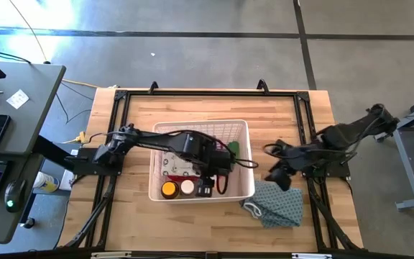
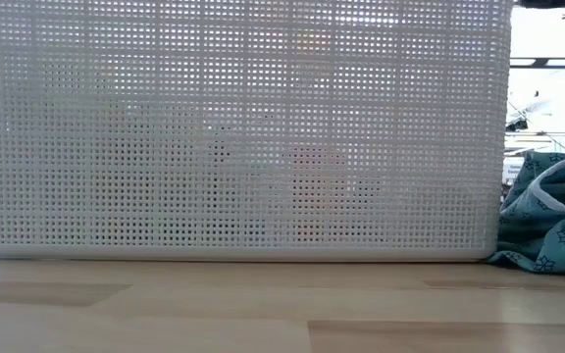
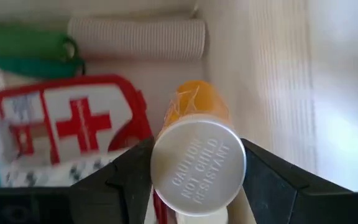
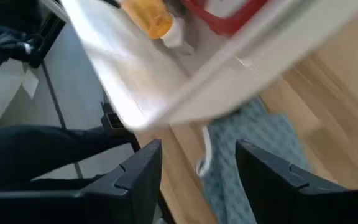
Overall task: Pick & place medical supplies in basket/bin
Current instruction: Put the orange pill bottle into the white container
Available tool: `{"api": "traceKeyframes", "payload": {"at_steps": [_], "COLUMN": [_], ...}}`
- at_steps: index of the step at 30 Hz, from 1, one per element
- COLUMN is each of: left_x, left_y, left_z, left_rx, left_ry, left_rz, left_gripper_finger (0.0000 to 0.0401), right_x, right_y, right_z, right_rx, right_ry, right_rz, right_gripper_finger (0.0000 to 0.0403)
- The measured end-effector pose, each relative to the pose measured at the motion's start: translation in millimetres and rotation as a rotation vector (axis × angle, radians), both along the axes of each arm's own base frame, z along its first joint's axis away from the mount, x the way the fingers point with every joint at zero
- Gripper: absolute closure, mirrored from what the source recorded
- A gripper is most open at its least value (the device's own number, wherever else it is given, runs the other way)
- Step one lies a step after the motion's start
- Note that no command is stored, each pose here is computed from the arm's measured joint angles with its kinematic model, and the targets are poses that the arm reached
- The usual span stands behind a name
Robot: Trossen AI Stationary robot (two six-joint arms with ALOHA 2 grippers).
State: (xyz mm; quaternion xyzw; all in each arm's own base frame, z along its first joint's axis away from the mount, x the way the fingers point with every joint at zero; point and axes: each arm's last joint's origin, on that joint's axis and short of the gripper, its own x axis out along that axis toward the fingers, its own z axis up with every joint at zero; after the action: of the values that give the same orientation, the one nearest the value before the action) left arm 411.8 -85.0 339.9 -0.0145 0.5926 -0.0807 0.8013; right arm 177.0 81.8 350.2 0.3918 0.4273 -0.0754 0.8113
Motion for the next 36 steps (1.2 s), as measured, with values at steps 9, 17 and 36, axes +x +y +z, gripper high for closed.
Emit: {"api": "traceKeyframes", "payload": {"at_steps": [9, 17, 36], "left_x": [28.6, 44.2, 56.8], "left_y": [-2.5, 1.6, 4.2], "left_z": [-38.3, -84.2, -104.8], "left_rx": [0.018, 0.079, 0.144], "left_ry": [0.013, 0.14, 0.129], "left_rz": [-0.036, -0.059, -0.062], "left_gripper_finger": [0.0148, 0.0158, 0.0144], "right_x": [-41.2, -37.9, -38.3], "right_y": [-0.5, 0.0, -1.2], "right_z": [12.6, 11.8, 10.0], "right_rx": [0.036, 0.036, 0.011], "right_ry": [-0.054, -0.058, -0.039], "right_rz": [-0.191, -0.221, -0.211], "right_gripper_finger": [0.0208, 0.0208, 0.0208]}}
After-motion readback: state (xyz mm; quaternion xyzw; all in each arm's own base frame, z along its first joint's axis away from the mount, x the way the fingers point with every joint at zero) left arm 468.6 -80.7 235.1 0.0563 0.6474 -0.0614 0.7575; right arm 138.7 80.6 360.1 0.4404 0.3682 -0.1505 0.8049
